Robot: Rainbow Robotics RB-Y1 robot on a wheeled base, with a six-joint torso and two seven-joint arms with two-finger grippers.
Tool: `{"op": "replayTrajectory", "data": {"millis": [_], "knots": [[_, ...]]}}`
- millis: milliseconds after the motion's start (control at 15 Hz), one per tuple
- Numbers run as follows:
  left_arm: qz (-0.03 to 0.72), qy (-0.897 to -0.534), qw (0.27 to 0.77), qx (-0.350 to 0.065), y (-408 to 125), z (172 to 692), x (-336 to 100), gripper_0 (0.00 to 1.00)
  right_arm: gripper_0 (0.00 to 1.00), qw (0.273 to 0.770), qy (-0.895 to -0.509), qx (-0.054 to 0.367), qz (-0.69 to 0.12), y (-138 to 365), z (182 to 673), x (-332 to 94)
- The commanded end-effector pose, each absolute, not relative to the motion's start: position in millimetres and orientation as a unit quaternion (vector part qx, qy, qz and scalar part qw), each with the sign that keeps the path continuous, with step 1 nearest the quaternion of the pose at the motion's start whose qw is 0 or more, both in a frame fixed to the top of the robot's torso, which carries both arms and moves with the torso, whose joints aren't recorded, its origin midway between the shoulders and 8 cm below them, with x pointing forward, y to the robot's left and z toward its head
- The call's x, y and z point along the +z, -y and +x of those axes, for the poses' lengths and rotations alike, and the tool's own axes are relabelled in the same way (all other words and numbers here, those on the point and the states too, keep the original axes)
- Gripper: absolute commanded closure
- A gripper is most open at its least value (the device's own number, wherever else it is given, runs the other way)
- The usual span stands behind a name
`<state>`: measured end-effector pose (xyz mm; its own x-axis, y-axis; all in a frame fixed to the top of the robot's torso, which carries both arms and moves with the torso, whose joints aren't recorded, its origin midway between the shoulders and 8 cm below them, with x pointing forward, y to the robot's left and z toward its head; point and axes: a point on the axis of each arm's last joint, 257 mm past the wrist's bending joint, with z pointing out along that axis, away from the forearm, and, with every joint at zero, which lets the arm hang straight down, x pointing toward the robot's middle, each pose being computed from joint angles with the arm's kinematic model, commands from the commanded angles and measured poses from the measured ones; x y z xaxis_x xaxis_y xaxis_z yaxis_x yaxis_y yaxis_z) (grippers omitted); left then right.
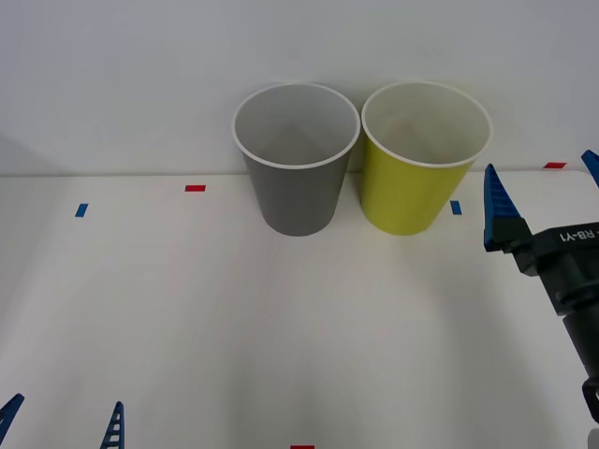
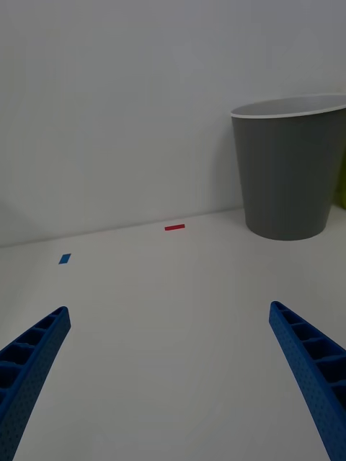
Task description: Put cans in the gray bin and PET bottles in the light green bin.
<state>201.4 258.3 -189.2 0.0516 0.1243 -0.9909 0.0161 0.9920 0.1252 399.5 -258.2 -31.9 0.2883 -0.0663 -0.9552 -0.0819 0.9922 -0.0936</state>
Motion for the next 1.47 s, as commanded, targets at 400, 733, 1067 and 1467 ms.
{"op": "replayTrajectory", "data": {"millis": [400,733,1067,1467], "knots": [[0.051,-0.688,0.723,0.037,-258,201,-189,0.05,0.00,0.777,-0.628,0.004,-0.033,282,339,-86],[0.051,-0.688,0.723,0.037,-258,201,-189,0.05,0.00,0.773,-0.634,0.000,-0.021,289,303,-101],[0.051,-0.688,0.723,0.037,-258,201,-189,0.05,0.00,0.753,-0.658,-0.006,0.004,300,264,-122],[0.051,-0.688,0.723,0.037,-258,201,-189,0.05,0.00,0.730,-0.683,-0.006,0.022,304,240,-141]]}}
